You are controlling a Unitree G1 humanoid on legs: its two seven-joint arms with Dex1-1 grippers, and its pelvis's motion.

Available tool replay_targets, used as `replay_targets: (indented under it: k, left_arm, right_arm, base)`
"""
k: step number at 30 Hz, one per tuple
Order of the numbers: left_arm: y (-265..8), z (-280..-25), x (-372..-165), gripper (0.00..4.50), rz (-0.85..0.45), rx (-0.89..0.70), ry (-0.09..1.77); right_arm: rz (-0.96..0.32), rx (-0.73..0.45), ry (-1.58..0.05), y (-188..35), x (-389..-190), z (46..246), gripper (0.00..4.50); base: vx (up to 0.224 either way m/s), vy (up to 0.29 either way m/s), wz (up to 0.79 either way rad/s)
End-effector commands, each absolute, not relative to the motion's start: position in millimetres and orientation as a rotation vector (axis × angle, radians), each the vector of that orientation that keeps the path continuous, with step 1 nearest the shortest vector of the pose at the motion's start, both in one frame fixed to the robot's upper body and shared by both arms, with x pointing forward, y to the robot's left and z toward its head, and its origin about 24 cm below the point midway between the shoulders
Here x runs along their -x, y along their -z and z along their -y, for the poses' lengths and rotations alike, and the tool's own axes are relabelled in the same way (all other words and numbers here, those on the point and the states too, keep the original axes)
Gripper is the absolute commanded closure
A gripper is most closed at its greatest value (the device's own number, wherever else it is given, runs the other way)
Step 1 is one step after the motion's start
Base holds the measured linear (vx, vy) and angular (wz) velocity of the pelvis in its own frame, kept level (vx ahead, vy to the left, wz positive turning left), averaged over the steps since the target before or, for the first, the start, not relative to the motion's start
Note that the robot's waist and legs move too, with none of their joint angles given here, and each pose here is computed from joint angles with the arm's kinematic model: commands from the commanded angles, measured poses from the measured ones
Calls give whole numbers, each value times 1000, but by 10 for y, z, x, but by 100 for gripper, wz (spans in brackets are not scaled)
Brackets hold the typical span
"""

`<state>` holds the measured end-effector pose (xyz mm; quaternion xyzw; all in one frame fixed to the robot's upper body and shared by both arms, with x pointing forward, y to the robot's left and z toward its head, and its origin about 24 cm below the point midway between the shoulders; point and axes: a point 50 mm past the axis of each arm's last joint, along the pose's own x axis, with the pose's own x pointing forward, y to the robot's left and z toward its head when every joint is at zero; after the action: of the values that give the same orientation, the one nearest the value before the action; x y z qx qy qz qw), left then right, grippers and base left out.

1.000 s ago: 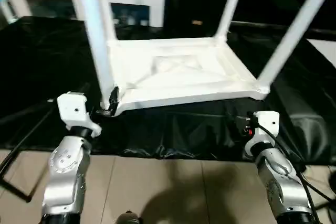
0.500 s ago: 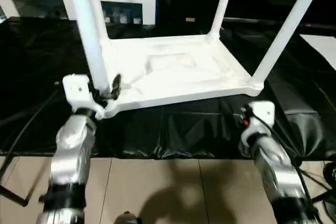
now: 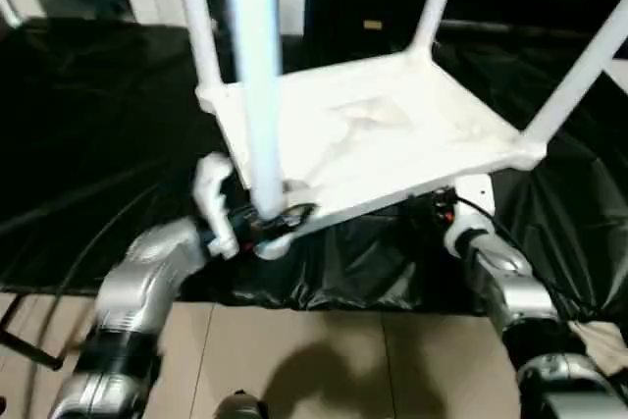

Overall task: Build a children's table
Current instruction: Rotate table base

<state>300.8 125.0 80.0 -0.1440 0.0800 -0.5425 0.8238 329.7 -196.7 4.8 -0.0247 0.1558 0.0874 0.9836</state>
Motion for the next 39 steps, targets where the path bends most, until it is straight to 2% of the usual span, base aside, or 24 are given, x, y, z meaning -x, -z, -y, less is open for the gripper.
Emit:
replay_targets:
  k: [1,3,6,7,9,14,16,20,22,25,27,28,34,39]
  left_arm:
    - [-907,-1064,-2963,5,-145,318,1277]
    - [-999,-874,-2861,5,-137,342,1406]
    - [-1060,-742,-2749,5,-140,362,1511]
    - [-1098,-615,-2628,5,-140,378,1598]
    - [-1118,-542,-2571,5,-136,387,1635]
    - [-1121,-380,-2569,5,-109,359,1619]
    - [-1110,-281,-2635,5,-86,311,1555]
    - [-1085,-230,-2753,5,-79,252,1455]
    - [-1045,-264,-2956,5,-68,174,1283]
    - [-1016,-356,-3131,5,-68,114,1140]
    - [-1016,-357,-3132,5,-68,114,1139]
    - [-999,-522,-3280,5,-65,65,1008]
    - [-931,-714,-3412,5,-73,56,851]
    - [-725,-729,-3299,5,-112,108,873]
  right_arm:
    - [-296,51,-194,-81,-3326,1949,69]
    - [-289,44,-215,-84,-3344,1875,69]
    - [-279,37,-235,-88,-3363,1801,69]
    - [-266,26,-270,-92,-3379,1688,69]
    - [-259,19,-296,-91,-3387,1609,69]
    - [-256,33,-344,-78,-3400,1441,69]
    - [-256,34,-366,-70,-3408,1351,69]
    - [-257,41,-377,-62,-3408,1318,69]
    - [-254,53,-353,-63,-3415,1353,69]
    - [-248,60,-310,-69,-3426,1430,69]
    - [-248,60,-309,-69,-3426,1431,69]
    - [-239,51,-252,-75,-3421,1582,69]
    - [-233,49,-204,-37,-3344,1807,69]
    - [-220,44,-205,12,-3230,1898,69]
  base:
    - [0,0,0]
    - [0,0,0]
    - [0,0,0]
    - [0,0,0]
    - [0,0,0]
    - [0,0,0]
    - [0,0,0]
    - [0,0,0]
    - [0,0,0]
    - [0,0,0]
    - [0,0,0]
    - [0,0,0]
    - [0,0,0]
    - [0,0,0]
